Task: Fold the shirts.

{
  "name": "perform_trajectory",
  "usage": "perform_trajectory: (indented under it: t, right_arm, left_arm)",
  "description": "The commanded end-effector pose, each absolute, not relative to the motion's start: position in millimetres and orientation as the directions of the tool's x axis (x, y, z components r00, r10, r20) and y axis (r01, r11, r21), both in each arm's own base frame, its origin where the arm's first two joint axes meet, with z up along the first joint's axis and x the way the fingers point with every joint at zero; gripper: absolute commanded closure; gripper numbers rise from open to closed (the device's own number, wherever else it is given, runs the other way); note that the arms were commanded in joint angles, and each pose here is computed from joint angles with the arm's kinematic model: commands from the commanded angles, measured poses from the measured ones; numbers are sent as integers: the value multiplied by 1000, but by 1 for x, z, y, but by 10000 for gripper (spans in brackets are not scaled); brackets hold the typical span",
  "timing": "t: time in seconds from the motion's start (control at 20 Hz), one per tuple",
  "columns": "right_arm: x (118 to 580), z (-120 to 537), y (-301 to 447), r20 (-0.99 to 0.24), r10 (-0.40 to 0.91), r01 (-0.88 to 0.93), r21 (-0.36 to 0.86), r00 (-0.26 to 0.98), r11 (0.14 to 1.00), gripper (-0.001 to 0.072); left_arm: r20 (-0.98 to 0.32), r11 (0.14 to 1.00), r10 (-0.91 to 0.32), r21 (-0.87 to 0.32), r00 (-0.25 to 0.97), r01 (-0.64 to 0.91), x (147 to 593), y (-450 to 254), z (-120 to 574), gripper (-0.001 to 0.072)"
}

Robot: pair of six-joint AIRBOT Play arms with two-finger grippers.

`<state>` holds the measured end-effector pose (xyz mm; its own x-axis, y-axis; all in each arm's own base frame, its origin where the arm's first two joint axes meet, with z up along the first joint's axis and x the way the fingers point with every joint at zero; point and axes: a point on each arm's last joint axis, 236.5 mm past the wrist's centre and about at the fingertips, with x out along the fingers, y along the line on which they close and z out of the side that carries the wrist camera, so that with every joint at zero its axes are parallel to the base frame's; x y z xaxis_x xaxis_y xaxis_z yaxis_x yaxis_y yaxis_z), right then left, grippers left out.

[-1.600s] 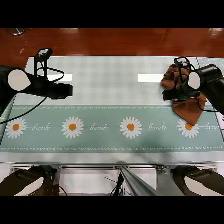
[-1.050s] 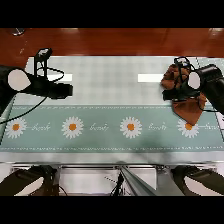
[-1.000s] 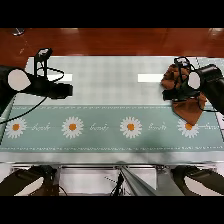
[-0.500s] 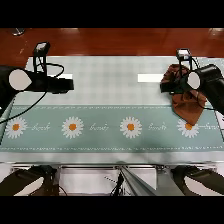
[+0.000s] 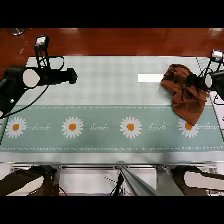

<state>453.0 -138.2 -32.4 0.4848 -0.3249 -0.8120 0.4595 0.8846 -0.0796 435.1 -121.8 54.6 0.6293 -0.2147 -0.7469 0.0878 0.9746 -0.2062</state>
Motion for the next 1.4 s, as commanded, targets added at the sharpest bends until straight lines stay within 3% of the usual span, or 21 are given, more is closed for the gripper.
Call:
perform_trajectory:
  t: [0.0, 0.05, 0.1, 0.2, 0.25, 0.4, 0.6, 0.75, 0.95, 1.2, 1.35]
  right_arm:
    - [439, -88, -158, -883, -255, 510, -21, 395, 860, 89]
    - [436, -100, -154, -900, -228, 502, -12, 371, 865, 102]
    - [435, -108, -145, -913, -192, 484, 7, 360, 875, 170]
    - [441, -104, -126, -918, -107, 446, 81, 382, 892, 623]
    - [449, -91, -118, -912, -72, 415, 113, 404, 903, 684]
    - [488, -8, -102, -848, 2, 311, 197, 531, 930, 685]
    - [516, 176, -80, -598, 52, 152, 286, 800, 946, 685]
    - [488, 312, -53, -348, 97, 5, 280, 932, 960, 685]
    - [420, 431, -12, -104, 175, -154, 188, 979, 970, 685]
    - [344, 478, 66, -24, 426, -419, 129, 905, 899, 685]
    - [315, 459, 132, -109, 595, -586, 104, 797, 804, 686]
  left_arm:
    - [-774, 977, -203, -198, 600, 75, 437, -119, 36, 3]
    - [-784, 978, -200, -195, 588, 72, 436, -119, 32, 3]
    - [-793, 979, -198, -193, 576, 71, 435, -119, 28, 4]
    - [-808, 981, -194, -143, 557, 134, 431, -118, 23, 4]
    - [-823, 978, -186, -102, 536, 182, 427, -114, 21, 4]
    - [-906, 985, -133, -74, 402, 159, 401, -82, 15, 4]
    - [-977, 994, -100, -92, 190, 50, 337, -39, 7, 4]
    - [-933, 976, -214, -214, 291, 29, 305, -59, 24, 4]
    - [-786, 919, -367, -388, 497, 66, 270, -93, 66, 4]
    - [-698, 913, -380, -387, 607, 127, 250, -94, 102, 4]
    - [-701, 913, -380, -388, 604, 125, 250, -94, 101, 4]
